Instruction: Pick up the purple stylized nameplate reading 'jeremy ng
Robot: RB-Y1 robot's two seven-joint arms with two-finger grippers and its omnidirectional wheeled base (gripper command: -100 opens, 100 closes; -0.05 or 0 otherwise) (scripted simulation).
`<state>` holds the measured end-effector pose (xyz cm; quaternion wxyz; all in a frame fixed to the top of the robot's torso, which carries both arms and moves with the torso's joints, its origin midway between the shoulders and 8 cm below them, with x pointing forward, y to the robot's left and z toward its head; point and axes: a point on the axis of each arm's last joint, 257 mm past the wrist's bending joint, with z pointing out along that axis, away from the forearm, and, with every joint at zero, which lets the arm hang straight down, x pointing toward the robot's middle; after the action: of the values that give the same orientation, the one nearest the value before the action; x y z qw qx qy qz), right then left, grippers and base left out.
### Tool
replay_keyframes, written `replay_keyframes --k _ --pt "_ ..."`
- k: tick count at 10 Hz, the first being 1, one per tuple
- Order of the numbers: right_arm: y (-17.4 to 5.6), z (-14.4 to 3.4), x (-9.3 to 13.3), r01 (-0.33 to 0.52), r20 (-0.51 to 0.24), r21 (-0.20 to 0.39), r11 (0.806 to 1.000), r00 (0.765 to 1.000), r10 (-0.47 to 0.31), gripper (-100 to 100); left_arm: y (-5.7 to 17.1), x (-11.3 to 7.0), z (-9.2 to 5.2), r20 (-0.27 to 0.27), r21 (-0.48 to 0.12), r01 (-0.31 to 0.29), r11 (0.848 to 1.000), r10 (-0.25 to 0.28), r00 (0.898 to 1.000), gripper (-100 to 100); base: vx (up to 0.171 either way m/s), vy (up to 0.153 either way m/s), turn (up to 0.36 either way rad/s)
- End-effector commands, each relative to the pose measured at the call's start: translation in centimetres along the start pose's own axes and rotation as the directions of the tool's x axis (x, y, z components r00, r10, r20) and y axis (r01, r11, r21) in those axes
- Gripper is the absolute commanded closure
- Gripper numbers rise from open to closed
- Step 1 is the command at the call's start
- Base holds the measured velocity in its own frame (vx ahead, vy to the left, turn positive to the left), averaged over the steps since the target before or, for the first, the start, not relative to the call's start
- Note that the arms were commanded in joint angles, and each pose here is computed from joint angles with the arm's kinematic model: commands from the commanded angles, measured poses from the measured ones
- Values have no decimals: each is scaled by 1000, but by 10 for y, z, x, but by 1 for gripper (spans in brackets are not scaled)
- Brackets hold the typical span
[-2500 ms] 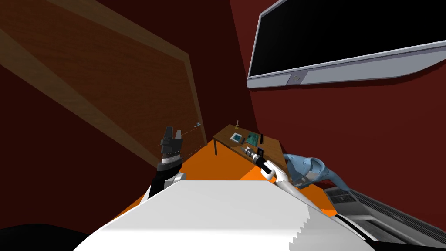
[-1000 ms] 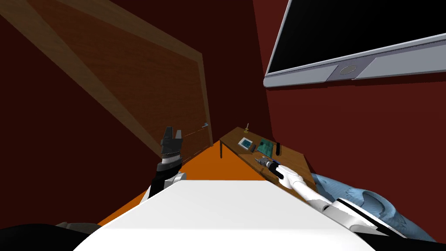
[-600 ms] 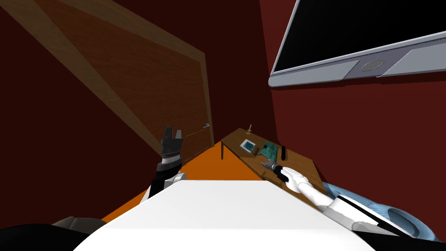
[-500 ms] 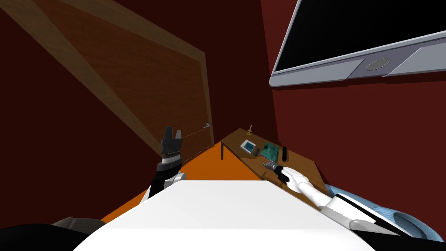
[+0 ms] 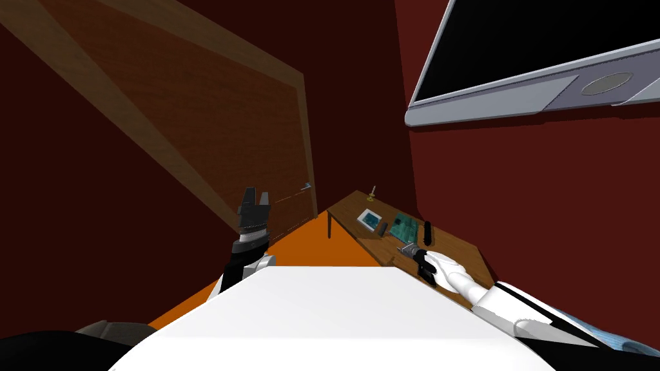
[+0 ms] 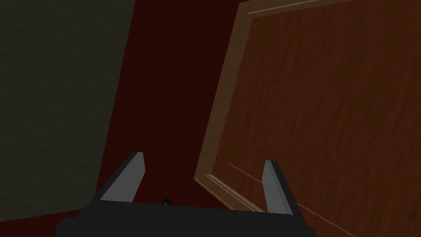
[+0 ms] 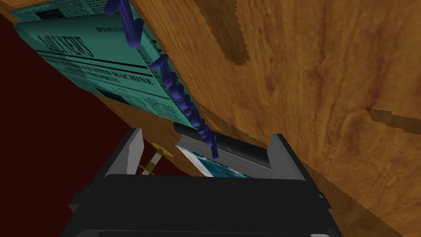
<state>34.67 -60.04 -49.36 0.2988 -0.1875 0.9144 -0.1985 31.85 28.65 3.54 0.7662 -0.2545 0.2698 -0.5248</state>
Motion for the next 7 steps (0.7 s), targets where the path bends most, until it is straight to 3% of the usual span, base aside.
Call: replay_keyframes --k 1,2,3,6,7 --pt "-18 -8 38 60 -86 33 998 995 -57 -100 0 0 0 0 0 0 1000 0 1000 0 83 -22 118" --pt "-19 -8 39 60 -89 34 998 994 -57 -100 0 0 0 0 0 0 1000 0 1000 0 96 -37 65" --pt "-24 -12 55 86 -125 41 995 989 -80 -100 0 0 0 0 0 0 1000 0 1000 0 89 -38 39" --pt "-24 -12 55 86 -125 41 995 989 -80 -100 0 0 0 0 0 0 1000 0 1000 0 29 -10 6" --pt "-28 -19 81 123 -181 42 991 977 -114 -100 0 0 0 0 0 0 1000 0 1000 0 50 -20 75"
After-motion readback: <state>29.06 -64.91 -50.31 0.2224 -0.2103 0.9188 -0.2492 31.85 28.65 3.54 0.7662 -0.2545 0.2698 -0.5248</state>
